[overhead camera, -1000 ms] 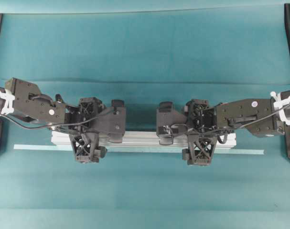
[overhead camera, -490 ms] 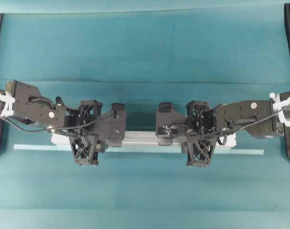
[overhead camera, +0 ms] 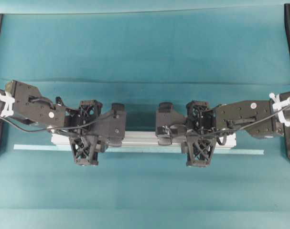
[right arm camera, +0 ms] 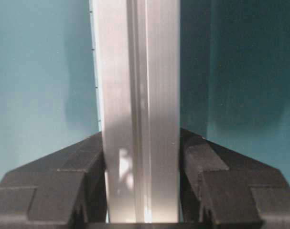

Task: Lift the metal rail with both hands.
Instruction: 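Lift the rail upward with both grippers together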

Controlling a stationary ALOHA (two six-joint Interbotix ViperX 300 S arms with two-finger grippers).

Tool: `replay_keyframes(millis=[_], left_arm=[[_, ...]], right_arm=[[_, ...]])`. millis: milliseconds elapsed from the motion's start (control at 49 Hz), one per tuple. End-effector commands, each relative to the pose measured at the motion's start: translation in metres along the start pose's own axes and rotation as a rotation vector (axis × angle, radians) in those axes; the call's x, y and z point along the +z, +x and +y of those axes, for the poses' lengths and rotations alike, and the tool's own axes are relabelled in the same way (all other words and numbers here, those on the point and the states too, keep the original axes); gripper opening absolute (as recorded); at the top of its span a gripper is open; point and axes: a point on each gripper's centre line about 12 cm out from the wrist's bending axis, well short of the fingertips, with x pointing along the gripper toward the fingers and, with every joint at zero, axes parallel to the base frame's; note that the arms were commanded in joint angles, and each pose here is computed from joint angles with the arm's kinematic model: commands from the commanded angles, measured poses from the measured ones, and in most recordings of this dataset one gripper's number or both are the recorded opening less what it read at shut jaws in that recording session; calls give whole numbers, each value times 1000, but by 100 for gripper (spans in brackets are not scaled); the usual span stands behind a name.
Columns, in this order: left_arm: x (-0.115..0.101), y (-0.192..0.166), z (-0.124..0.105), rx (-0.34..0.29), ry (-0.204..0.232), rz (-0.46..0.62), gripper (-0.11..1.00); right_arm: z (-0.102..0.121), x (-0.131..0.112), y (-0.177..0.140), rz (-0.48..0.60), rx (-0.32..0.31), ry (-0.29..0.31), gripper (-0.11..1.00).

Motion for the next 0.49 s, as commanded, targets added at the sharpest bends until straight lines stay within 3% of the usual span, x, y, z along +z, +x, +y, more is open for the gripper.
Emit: replay_keyframes(millis=[0, 469], left_arm=[[9, -13, 2, 6, 0, -35, 36], [37, -78, 3, 9, -4, -55, 36]], right_arm=[[1, 8, -8, -21, 5, 11, 38], [5, 31, -71, -15, 17, 12, 38]])
